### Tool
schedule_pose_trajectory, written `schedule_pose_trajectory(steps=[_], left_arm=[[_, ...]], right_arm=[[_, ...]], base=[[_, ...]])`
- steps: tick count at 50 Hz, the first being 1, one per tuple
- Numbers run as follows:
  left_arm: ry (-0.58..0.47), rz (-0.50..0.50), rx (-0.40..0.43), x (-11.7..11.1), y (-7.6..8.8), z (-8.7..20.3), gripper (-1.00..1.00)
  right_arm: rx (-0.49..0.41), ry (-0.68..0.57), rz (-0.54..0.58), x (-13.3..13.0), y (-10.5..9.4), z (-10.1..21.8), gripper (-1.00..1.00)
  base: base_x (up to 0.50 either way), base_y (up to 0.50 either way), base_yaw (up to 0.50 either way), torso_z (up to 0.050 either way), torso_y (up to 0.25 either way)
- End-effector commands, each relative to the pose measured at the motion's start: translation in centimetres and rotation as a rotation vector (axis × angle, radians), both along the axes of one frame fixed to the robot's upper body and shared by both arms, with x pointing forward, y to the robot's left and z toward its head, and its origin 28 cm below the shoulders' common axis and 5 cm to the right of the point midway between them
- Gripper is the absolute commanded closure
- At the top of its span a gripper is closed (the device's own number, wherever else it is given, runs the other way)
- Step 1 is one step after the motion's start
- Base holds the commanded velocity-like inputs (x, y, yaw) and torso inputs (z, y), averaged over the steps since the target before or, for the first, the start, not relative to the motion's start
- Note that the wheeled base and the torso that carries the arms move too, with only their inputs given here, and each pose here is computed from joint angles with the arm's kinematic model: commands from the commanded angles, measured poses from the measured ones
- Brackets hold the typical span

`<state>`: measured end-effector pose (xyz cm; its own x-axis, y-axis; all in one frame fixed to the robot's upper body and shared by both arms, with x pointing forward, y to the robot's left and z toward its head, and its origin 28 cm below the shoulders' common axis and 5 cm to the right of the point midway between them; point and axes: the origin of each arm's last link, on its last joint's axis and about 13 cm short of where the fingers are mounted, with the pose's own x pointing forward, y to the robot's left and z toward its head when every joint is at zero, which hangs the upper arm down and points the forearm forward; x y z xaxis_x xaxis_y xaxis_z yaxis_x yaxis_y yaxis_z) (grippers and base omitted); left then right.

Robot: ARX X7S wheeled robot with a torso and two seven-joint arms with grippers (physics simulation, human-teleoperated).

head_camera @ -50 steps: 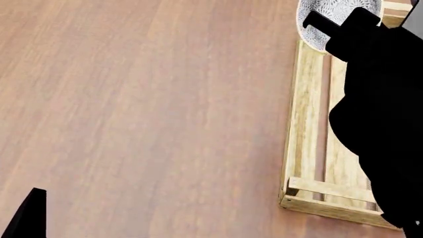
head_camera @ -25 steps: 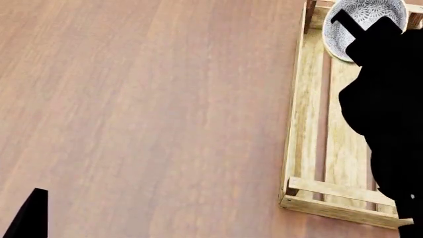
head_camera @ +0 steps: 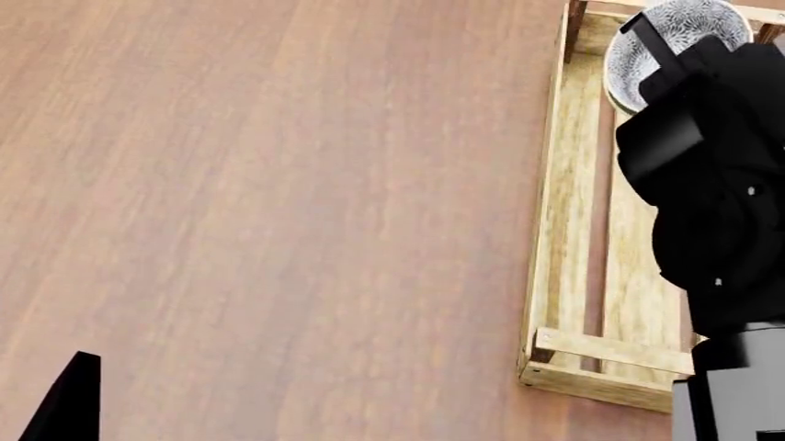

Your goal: Stack the right bowl on the left bowl and place them in the tray.

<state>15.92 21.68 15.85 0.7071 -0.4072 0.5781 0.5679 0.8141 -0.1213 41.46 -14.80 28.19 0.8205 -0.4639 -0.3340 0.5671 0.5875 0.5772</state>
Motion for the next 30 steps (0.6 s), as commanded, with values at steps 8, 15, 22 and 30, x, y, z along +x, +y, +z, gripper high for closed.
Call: schedule_pose_trajectory(steps=[8,15,22,30], left_arm=[[0.011,0.0,-0.002,0.2,-0.1,-0.3,-1.0],[0.016,-0.002,0.0,0.3,-0.1,-0.5,-1.0],[0.02,-0.001,0.0,0.4,-0.1,-0.6,-1.0],[0.02,-0.002,0.001,0.3,-0.1,-0.6,-1.0]], right_arm=[[0.099,0.044,-0.095,2.1,-0.3,0.7,1.0],[0.14,0.069,-0.119,2.1,-0.4,-0.2,1.0],[0.196,0.077,-0.134,2.1,-0.4,-1.2,1.0],[0.205,0.079,-0.14,2.1,-0.5,-1.8,1.0]], base=[[0.0,0.0,0.0,0.0,0.001],[0.0,0.0,0.0,0.0,0.001],[0.0,0.0,0.0,0.001,0.0],[0.0,0.0,0.0,0.0,0.001]])
